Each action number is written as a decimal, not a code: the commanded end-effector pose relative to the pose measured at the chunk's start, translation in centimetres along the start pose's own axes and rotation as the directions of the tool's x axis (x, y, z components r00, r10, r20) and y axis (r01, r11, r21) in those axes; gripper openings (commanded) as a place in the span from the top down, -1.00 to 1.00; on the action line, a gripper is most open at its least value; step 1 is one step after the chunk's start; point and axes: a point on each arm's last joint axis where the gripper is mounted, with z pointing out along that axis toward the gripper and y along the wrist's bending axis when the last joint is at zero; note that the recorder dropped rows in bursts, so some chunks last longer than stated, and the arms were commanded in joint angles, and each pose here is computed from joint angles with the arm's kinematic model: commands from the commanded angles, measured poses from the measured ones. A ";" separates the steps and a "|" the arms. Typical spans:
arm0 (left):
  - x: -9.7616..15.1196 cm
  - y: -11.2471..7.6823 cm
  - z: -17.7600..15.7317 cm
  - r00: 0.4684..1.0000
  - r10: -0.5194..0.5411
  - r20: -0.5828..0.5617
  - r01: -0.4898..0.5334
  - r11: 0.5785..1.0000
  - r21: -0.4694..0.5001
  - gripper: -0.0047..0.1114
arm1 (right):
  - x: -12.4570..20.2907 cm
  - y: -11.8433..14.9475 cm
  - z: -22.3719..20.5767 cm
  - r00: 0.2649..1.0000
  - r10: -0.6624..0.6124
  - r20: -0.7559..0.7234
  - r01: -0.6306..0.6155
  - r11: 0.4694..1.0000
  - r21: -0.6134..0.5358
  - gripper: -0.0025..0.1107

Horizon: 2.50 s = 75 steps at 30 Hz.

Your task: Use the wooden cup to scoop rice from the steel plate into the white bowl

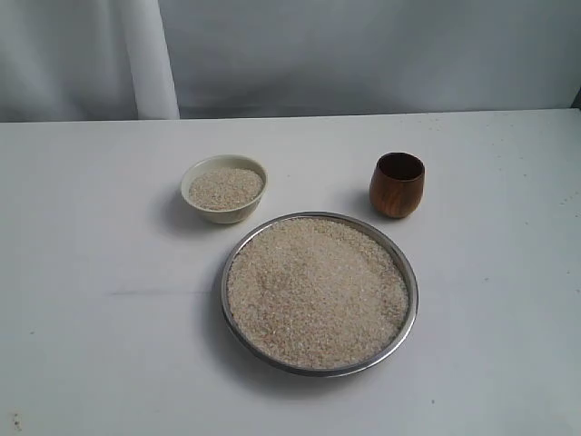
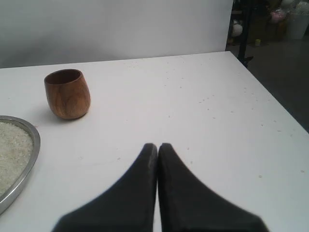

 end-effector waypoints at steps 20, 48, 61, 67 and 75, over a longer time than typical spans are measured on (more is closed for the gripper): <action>0.0 0.0 0.0 1.000 -0.003 0.007 0.003 1.000 0.002 0.92 | -3.3 0.1 -0.6 0.928 0.015 0.371 -0.010 1.000 -0.015 0.96; 0.0 0.0 0.0 1.000 -0.003 0.007 0.003 1.000 0.002 0.92 | -7.6 0.2 -4.2 0.528 0.238 0.816 -0.112 0.971 -0.210 0.96; 0.0 0.0 0.0 1.000 -0.003 0.007 0.003 1.000 0.002 0.92 | -11.8 0.4 -3.1 0.693 0.375 0.616 -0.265 0.927 -0.266 0.96; 0.0 0.0 0.0 1.000 -0.003 0.007 0.003 1.000 0.002 0.92 | -18.1 0.8 -0.1 0.857 0.186 0.480 -0.140 0.982 -0.130 0.96; 0.0 0.0 0.0 1.000 -0.003 0.007 0.003 1.000 0.002 0.92 | -21.3 0.6 6.1 0.971 0.033 0.237 -0.033 0.999 -0.004 0.96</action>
